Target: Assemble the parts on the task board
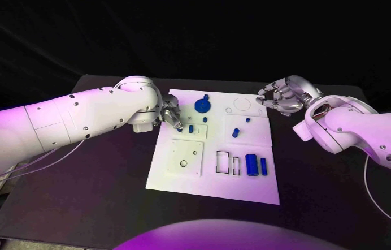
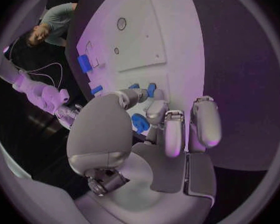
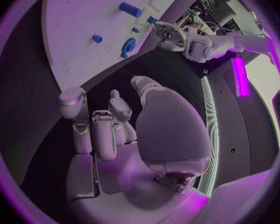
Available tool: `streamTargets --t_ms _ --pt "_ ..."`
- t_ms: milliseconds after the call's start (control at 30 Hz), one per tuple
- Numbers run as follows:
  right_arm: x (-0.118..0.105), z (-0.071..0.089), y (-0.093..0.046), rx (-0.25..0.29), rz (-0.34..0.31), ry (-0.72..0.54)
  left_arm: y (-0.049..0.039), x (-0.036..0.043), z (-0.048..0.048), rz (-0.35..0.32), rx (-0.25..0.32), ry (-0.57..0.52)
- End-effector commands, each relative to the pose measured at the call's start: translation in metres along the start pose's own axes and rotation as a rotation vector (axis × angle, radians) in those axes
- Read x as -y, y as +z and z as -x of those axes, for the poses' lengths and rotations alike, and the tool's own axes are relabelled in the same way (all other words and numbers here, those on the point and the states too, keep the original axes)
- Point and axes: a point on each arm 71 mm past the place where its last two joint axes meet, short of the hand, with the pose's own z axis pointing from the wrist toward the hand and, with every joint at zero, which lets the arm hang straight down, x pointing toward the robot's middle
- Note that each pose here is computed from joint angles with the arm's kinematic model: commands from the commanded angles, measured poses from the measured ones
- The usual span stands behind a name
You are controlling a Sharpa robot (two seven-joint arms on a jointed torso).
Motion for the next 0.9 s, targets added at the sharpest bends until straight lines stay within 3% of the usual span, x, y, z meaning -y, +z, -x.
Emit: streamTargets --t_ms 33,900 --pt "-0.0008 -0.0009 -0.0001 -0.005 0.010 -0.004 0.0011 0.0009 -0.0036 -0.004 -0.025 0.016" --pt "-0.0010 -0.0013 0.0000 -0.006 0.011 -0.003 0.0023 0.0034 -0.0032 -0.006 -0.028 0.016"
